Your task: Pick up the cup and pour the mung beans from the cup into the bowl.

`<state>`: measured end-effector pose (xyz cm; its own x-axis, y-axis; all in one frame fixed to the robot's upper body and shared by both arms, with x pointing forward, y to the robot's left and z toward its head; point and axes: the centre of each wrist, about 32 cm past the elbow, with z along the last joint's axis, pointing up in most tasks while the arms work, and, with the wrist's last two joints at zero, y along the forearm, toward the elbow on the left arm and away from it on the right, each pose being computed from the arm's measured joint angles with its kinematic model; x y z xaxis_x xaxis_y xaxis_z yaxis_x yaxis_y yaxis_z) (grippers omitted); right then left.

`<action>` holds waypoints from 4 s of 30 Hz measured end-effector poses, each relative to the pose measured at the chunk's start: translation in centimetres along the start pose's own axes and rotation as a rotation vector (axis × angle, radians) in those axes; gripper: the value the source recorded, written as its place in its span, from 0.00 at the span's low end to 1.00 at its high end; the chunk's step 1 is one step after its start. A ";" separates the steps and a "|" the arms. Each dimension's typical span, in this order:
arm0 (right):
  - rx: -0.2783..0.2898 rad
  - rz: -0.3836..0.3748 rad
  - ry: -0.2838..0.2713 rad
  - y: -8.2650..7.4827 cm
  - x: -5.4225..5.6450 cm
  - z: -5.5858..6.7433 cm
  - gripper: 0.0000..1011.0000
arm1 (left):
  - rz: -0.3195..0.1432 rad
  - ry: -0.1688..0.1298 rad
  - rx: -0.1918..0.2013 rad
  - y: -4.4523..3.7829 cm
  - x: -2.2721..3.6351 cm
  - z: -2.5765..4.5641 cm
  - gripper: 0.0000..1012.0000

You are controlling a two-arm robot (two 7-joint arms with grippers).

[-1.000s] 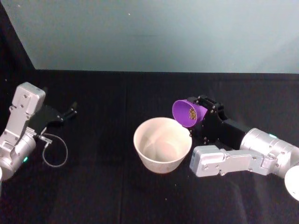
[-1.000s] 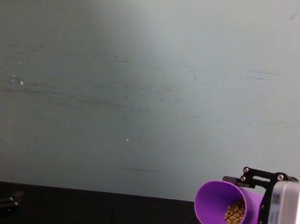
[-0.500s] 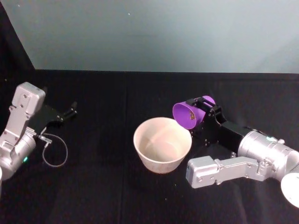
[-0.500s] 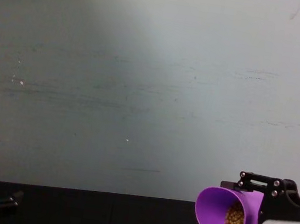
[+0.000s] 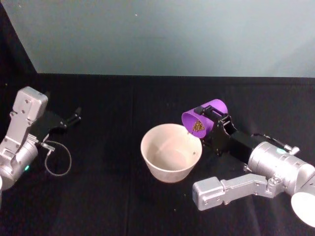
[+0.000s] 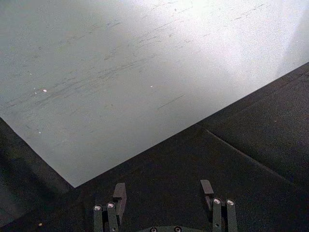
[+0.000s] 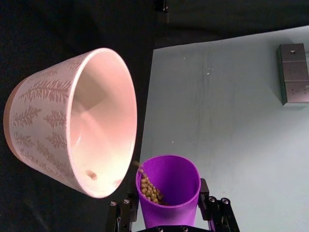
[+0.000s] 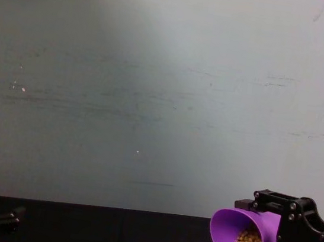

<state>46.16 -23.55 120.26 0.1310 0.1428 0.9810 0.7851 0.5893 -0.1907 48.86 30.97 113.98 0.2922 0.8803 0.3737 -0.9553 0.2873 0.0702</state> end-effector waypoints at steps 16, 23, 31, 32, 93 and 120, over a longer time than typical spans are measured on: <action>-0.004 -0.007 -0.092 0.2 -0.2 0.3 0.72 | 0.000 0.000 0.000 0.00 0.00 0.00 0.99; -0.007 -0.006 -0.129 0.2 -0.2 0.4 0.72 | 0.000 0.000 0.000 0.00 0.00 0.00 0.99; -0.012 -0.013 -0.174 0.4 0.0 0.7 0.72 | 0.000 0.000 0.000 0.00 0.00 0.00 0.99; -0.013 -0.013 -0.179 0.4 0.0 0.8 0.72 | 0.000 0.000 0.000 0.00 0.00 0.00 0.99; -0.048 -0.084 -0.400 0.4 -0.2 1.3 0.72 | 0.000 0.000 0.000 0.00 0.00 0.00 0.99; 0.127 -0.146 0.695 -3.3 0.8 -6.0 0.72 | 0.000 0.000 0.000 0.00 0.00 0.00 0.99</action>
<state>47.31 -30.16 121.85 0.4182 -0.4586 0.7841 0.7530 0.6578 -0.0169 48.86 30.97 113.98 0.2923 0.8803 0.3737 -0.9552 0.2874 0.0702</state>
